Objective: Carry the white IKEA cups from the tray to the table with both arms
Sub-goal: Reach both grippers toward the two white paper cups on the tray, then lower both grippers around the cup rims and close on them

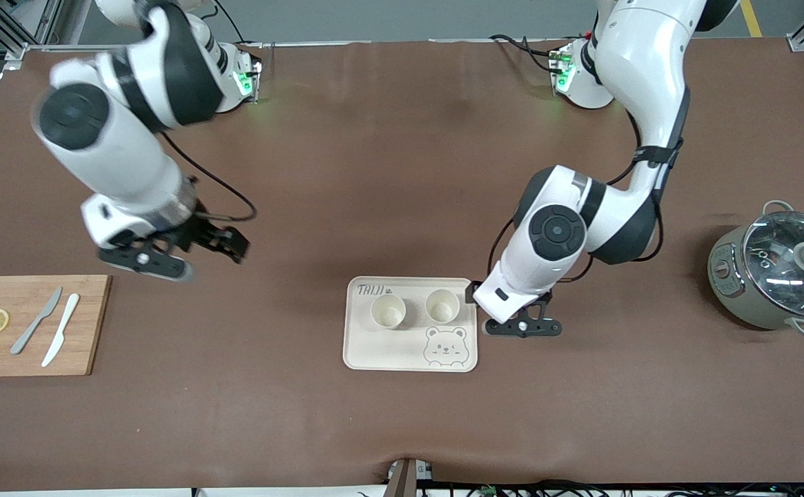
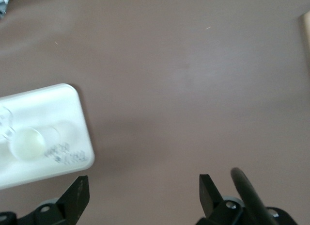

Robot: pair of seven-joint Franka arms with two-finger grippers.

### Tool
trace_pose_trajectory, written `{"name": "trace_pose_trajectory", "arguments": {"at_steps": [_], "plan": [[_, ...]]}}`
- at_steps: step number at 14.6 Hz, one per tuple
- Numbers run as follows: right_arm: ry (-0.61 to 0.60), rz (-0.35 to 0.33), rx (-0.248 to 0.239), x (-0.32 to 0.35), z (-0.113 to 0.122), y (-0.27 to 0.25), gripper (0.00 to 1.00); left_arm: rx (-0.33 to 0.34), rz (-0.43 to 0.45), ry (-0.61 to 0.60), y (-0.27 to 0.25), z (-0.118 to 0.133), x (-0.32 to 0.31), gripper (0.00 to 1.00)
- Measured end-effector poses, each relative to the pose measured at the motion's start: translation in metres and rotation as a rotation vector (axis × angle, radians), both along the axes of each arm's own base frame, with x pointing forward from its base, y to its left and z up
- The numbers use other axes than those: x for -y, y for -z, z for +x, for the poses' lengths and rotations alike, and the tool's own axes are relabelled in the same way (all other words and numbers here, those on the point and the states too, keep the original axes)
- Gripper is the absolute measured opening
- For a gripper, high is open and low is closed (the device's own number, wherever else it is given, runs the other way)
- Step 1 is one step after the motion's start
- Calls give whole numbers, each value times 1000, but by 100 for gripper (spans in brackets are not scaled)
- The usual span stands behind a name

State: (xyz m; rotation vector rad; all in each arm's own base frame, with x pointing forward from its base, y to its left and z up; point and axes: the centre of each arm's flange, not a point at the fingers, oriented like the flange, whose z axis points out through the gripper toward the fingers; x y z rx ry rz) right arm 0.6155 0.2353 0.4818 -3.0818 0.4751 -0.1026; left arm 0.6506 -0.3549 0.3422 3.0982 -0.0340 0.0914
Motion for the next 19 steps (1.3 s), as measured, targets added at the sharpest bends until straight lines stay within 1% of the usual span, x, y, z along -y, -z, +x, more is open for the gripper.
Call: {"name": "trace_pose_trajectory", "arguments": {"at_steps": [3,5,11,16,19], "plan": [[23,13,-9,-22,17,61,100,19,-19,-27,19,-6,22,100],[15,19,-2,-35,23,89,100,30,-29,-34,33,-7,31,100],[-49,23,20,-103,24,141,100,42,-44,-43,68,-11,47,100],[-75,46,46,-130,28,176,100,42,-46,-41,90,-14,48,100],[-86,55,64,-139,28,187,100,41,-45,-41,102,-18,46,100]]}}
